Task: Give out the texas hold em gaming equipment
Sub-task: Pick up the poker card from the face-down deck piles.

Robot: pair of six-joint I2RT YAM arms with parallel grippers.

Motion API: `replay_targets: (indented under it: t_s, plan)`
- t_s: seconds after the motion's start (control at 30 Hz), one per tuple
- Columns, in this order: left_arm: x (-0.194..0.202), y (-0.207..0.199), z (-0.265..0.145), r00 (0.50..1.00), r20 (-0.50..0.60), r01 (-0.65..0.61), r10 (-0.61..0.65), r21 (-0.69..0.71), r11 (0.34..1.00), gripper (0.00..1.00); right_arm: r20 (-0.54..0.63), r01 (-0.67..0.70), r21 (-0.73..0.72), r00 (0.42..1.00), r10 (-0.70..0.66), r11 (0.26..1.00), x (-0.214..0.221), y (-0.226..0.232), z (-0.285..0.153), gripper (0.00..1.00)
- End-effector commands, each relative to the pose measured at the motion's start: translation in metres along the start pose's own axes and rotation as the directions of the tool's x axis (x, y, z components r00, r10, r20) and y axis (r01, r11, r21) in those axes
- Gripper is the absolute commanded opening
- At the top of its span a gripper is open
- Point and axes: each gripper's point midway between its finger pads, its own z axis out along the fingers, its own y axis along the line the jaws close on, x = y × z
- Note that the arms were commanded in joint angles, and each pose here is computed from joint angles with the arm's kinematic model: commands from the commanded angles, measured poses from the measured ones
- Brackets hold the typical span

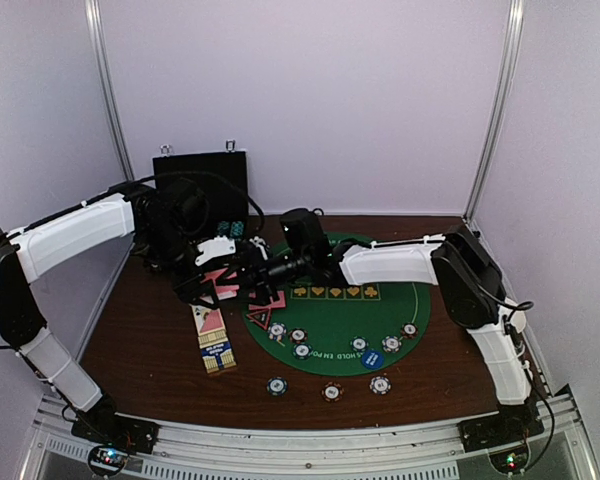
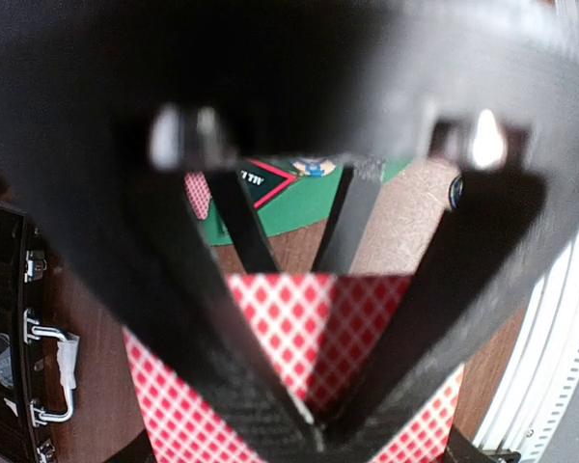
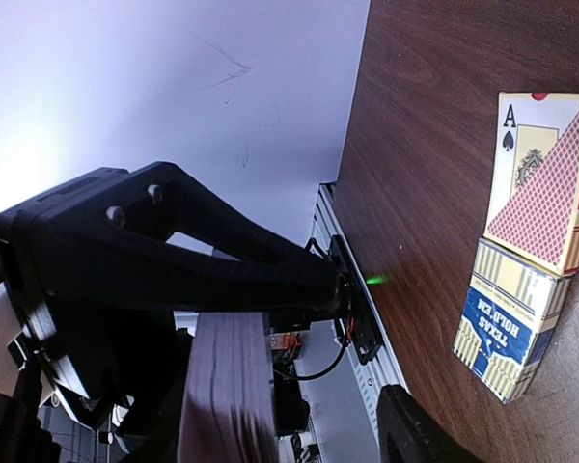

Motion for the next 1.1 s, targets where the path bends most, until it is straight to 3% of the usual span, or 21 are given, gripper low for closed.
replay_targets:
  t_s: [0.0,0.27,0.6,1.07]
  plan:
    - [-0.011,0.004,-0.010,0.999,0.043,-0.001,0.001,-0.014,1.000,0.24,0.035,-0.001,0.069,0.999,-0.002,0.998,-0.003,-0.004,-0.019,0.56]
    - [-0.009,0.004,-0.009,0.999,0.035,-0.001,0.001,-0.014,1.000,0.24,0.070,0.020,0.045,0.997,-0.023,0.999,-0.003,0.016,-0.036,0.42]
    - [-0.008,0.006,-0.007,1.000,0.029,-0.001,0.002,-0.018,1.000,0.24,0.091,0.037,-0.014,0.995,-0.035,0.999,0.003,0.041,-0.045,0.36]
    - [-0.002,0.009,-0.002,1.000,-0.003,0.005,-0.005,-0.029,1.000,0.23,0.090,0.020,-0.077,0.996,-0.013,0.997,0.002,0.054,-0.049,0.04]
